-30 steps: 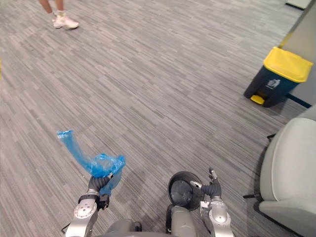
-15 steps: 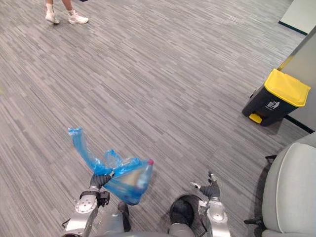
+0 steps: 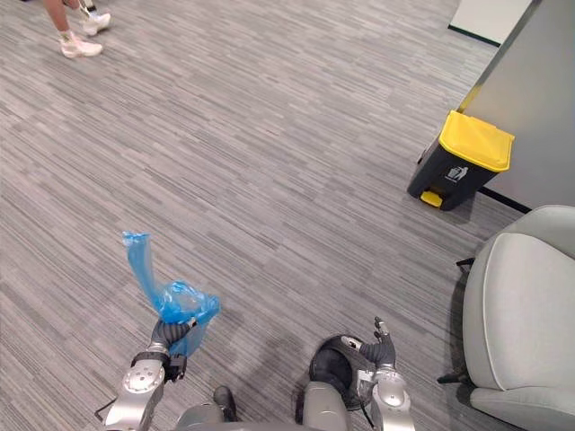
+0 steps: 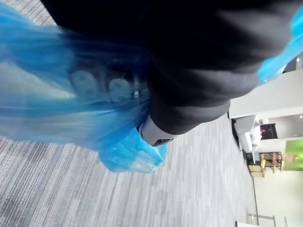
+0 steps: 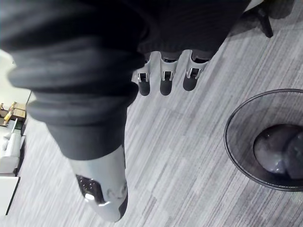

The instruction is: Gather rubbish on tea table into small bin, then transfer packed bag to large trash can.

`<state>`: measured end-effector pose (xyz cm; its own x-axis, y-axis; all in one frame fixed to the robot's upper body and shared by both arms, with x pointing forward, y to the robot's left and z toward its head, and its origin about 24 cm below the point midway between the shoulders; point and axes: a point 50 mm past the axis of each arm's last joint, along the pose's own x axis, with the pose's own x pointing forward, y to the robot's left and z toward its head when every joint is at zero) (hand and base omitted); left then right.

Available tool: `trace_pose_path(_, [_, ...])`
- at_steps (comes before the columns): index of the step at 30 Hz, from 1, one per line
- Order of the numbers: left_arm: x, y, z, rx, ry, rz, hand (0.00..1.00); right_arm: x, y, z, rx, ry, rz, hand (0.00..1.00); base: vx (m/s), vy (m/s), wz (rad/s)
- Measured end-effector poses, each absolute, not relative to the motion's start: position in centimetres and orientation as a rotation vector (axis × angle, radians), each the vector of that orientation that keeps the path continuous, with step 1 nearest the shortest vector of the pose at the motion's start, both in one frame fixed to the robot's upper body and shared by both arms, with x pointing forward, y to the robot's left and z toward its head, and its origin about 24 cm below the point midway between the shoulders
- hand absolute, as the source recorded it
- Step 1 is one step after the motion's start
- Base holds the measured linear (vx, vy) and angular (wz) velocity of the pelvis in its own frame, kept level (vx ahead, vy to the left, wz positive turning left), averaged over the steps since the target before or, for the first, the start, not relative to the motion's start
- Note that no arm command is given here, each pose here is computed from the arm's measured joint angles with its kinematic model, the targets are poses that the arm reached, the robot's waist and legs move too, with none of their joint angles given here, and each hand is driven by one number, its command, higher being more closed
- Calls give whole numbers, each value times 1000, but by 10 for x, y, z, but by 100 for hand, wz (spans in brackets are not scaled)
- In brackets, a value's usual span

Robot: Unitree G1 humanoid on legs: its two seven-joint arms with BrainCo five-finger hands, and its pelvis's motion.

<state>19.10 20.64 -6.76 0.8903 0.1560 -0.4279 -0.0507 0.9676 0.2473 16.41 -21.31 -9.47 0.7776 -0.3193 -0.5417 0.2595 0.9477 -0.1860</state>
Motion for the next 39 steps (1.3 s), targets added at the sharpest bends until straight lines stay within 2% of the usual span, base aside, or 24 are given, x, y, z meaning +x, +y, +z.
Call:
trace_pose_path(9, [191,183,-61,161,410,93,100,170,-214,-76,-114,505,-317,0,275,-32,-8])
trace_pose_path(15, [191,171,-57,112,389,95,100,183,-220,-62,-132,435,-340,0,193,236,-76])
trace_pose_path(18, [195,177,-56,132,387,103,100,176,-201,-72,-87,484,-308,0,157,166,-48])
trace_pose_path(31, [196,187,-48,187,361,92,100,184,-192,-71,-95,479,-283,0,135,81,-82])
trace_pose_path(34, [198,194,-54,205,391,96,100,185,-195,-82,-120,531,-268,0,352,-63,-6])
trace_pose_path(39, [202,180,-64,162,435,78,100,179,-209,-90,-157,594,-285,0,525,-114,2])
